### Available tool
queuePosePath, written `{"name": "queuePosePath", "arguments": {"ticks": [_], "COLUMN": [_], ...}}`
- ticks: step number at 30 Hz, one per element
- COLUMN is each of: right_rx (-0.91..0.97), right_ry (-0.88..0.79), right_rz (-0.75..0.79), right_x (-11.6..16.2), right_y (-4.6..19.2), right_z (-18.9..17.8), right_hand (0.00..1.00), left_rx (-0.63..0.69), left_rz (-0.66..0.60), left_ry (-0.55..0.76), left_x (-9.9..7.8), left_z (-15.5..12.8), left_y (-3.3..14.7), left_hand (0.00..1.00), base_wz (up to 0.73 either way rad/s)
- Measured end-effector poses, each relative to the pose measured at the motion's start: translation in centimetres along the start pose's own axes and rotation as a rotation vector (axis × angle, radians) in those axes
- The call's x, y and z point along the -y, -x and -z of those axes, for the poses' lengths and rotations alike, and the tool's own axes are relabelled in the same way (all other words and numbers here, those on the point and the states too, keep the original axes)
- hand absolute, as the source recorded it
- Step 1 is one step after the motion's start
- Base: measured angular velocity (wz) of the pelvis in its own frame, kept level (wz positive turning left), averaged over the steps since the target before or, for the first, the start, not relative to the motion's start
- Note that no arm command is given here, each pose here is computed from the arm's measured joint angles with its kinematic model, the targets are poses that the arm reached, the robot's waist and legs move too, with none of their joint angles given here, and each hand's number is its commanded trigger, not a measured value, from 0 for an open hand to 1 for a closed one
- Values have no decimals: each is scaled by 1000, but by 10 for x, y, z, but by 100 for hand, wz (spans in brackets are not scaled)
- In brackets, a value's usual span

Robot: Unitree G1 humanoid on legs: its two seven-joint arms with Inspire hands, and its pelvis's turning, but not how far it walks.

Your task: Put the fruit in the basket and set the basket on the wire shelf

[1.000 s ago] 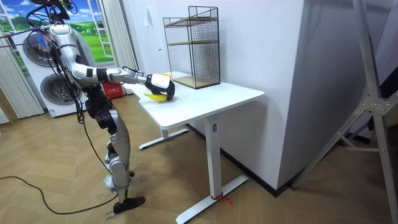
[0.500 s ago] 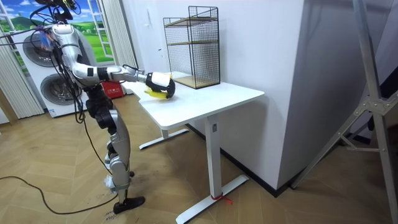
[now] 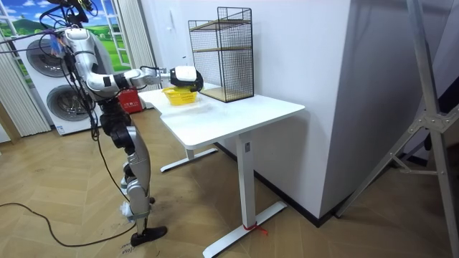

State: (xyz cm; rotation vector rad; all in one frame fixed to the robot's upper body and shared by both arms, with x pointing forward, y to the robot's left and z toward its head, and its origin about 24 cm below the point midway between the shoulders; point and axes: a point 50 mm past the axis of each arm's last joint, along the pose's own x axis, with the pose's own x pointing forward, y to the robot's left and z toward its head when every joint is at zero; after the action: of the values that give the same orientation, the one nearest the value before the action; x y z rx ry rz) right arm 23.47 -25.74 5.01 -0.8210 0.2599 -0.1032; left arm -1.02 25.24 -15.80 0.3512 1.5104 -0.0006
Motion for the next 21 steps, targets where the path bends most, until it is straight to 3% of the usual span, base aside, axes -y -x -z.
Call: {"name": "queuePosePath", "arguments": {"ticks": [21], "right_rx": [245], "right_ry": [-58], "right_rz": [86], "right_x": [21], "right_y": [14], "right_z": [-53], "right_hand": [100], "left_rx": [28], "left_rz": [6], "left_ry": [-3], "left_x": [1], "left_z": [-5], "left_y": [-1], "left_hand": [0], "base_wz": [-2]}}
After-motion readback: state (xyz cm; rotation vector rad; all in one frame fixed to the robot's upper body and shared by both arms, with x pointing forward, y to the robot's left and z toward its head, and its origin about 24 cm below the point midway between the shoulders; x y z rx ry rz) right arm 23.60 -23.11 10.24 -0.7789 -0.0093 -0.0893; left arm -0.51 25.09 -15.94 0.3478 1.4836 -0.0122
